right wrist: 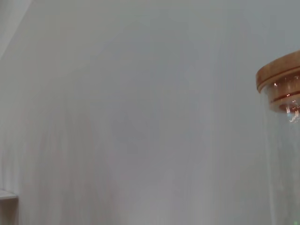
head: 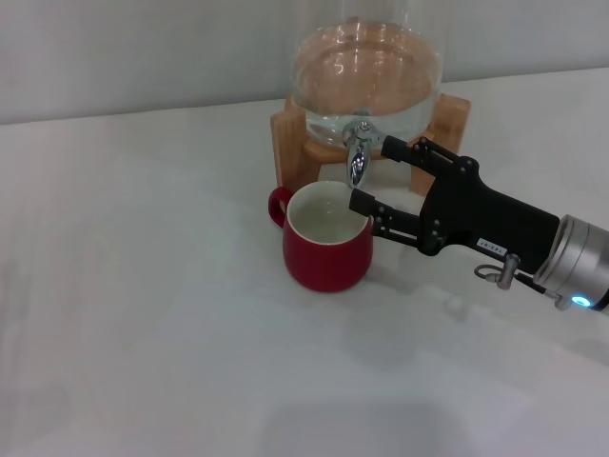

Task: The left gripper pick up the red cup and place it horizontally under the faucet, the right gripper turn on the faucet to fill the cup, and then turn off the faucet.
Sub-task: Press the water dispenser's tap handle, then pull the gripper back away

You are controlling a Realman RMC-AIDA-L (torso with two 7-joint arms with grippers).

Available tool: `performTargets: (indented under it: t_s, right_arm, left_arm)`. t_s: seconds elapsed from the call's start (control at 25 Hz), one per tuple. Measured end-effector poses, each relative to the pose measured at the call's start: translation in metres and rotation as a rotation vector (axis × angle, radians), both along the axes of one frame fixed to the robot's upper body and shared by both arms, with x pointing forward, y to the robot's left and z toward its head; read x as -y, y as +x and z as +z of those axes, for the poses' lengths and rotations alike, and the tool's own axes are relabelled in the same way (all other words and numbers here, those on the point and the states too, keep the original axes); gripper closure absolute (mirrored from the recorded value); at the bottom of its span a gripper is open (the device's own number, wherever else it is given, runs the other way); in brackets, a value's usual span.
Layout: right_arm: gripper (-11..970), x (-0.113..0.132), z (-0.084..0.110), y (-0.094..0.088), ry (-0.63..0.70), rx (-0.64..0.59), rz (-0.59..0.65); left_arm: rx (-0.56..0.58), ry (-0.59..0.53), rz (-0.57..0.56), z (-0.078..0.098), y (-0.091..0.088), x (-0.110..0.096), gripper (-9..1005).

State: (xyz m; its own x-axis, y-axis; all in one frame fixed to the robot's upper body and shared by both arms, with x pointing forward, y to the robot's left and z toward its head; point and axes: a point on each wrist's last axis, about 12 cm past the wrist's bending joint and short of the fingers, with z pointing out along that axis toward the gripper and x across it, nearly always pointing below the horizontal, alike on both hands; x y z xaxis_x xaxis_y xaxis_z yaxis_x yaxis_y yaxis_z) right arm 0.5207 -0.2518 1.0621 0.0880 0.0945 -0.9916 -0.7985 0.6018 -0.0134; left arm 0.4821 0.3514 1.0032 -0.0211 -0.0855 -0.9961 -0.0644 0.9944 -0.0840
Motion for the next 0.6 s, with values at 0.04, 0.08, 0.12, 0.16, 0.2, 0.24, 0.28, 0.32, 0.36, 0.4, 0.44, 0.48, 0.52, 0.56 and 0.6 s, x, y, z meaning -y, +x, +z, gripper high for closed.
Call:
performTargets:
  t_s: [0.04,0.08,0.12,0.16,0.2,0.24,0.28,0.32,0.36,0.4,0.44,0.48,0.52,0.56,0.6]
  right_arm:
    - [117,0.0001,0.0000,0.0000,-0.001,0.001,0.000]
    - [117,0.0003,0.0001,0.0001,-0.002,0.003,-0.001]
    - [117,0.0003,0.0002,0.0003,-0.003,0.004,-0.001]
    - [117,0.0003,0.0002,0.0006,-0.005,0.006,-0.003]
    - [117,0.0004,0.0003,0.0009,-0.008,0.008,-0.004]
    - [117,0.0004,0.0003,0.0013,-0.009,0.008,-0.006]
    - [117,0.0005,0.0004,0.0018,-0.010,0.009,-0.008]
    - [118,0.0005,0.0005,0.0022,-0.011,0.009,-0.009]
    - [118,0.0008,0.0008,0.0027,-0.011,0.011,-0.012]
    - [118,0.0011,0.0012,0.0033,-0.011,0.014,-0.016]
    - [118,0.0014,0.0014,0.0036,-0.011,0.016,-0.018]
    - [118,0.0019,0.0018,0.0040,-0.011,0.018,-0.022]
    - [118,0.0023,0.0020,0.0043,-0.011,0.021,-0.025]
    - [118,0.0026,0.0022,0.0044,-0.011,0.022,-0.027]
    - [118,0.0028,0.0024,0.0046,-0.010,0.023,-0.029]
  left_arm:
    - [0.000,0.000,0.000,0.0000,0.0000,0.0000,123]
    - [0.000,0.000,0.000,0.0000,0.0001,0.0001,123]
    - [0.000,0.000,-0.001,0.0001,0.0002,0.0002,123]
    - [0.001,0.000,-0.001,0.0002,0.0004,0.0002,123]
    - [0.001,0.000,-0.001,0.0002,0.0004,0.0002,123]
    - [0.001,0.000,-0.001,0.0002,0.0004,0.0003,123]
    - [0.001,0.000,-0.001,0.0002,0.0005,0.0002,123]
    - [0.001,0.000,-0.001,0.0002,0.0005,0.0003,123]
    - [0.001,0.000,-0.001,0.0003,0.0006,0.0003,123]
    - [0.001,0.000,-0.001,0.0002,0.0006,0.0003,123]
    - [0.001,0.000,-0.001,0.0003,0.0006,0.0003,123]
    - [0.001,0.000,-0.001,0.0003,0.0006,0.0003,123]
    - [0.001,0.000,-0.001,0.0003,0.0007,0.0003,123]
    - [0.002,0.000,-0.002,0.0004,0.0009,0.0004,123]
    - [0.002,0.000,-0.002,0.0005,0.0010,0.0005,123]
